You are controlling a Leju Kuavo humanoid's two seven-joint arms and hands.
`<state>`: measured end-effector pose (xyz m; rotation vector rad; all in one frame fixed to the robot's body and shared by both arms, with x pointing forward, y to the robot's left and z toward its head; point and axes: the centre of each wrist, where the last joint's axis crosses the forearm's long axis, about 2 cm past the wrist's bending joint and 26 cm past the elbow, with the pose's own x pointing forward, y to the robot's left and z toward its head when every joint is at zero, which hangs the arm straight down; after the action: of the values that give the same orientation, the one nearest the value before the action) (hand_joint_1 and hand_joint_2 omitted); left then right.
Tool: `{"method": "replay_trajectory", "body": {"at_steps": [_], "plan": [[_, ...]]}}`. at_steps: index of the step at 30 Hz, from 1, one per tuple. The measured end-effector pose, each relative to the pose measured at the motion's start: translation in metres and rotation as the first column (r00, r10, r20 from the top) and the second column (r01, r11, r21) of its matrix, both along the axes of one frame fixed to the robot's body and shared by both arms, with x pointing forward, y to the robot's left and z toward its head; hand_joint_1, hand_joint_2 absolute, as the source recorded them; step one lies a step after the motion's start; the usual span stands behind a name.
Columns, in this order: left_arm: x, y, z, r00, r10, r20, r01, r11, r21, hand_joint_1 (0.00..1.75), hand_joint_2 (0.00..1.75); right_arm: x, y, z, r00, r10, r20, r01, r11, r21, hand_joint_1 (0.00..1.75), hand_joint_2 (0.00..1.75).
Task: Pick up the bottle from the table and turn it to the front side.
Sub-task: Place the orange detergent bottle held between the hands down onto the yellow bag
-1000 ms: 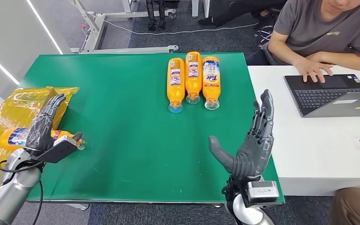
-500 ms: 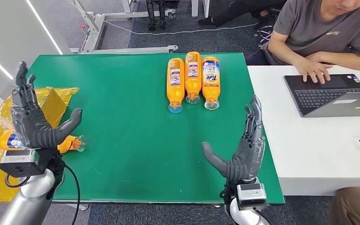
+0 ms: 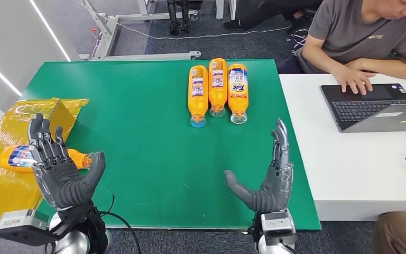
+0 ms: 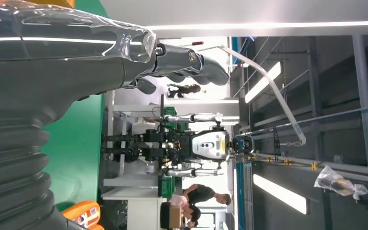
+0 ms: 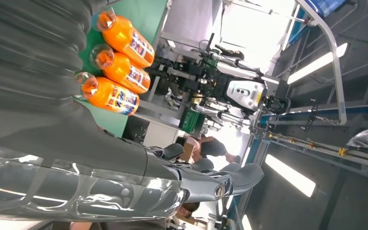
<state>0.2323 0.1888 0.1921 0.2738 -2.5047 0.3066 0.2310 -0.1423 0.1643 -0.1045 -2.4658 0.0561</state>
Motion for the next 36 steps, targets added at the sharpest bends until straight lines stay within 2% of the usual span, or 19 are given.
{"method": "replay_trajectory", "body": {"at_steps": [8,17,36], "plan": [[-0.012,-0.006,0.001,1.000,0.013,-0.003,-0.013,1.000,-0.020,0.00,1.75,-0.004,-0.001,-0.004,1.000,0.009,-0.018,-0.009,1.000,-0.024,0.00,1.75],[-0.029,-0.011,-0.011,0.997,0.041,-0.060,-0.041,0.999,-0.012,0.00,1.75,-0.009,-0.009,-0.012,1.000,-0.001,-0.026,-0.001,0.997,-0.083,0.00,1.75],[-0.034,-0.020,-0.010,0.995,0.064,-0.072,-0.065,0.998,-0.022,0.00,1.75,-0.019,-0.022,-0.022,0.999,-0.034,-0.043,0.031,0.997,-0.074,0.00,1.75]]}}
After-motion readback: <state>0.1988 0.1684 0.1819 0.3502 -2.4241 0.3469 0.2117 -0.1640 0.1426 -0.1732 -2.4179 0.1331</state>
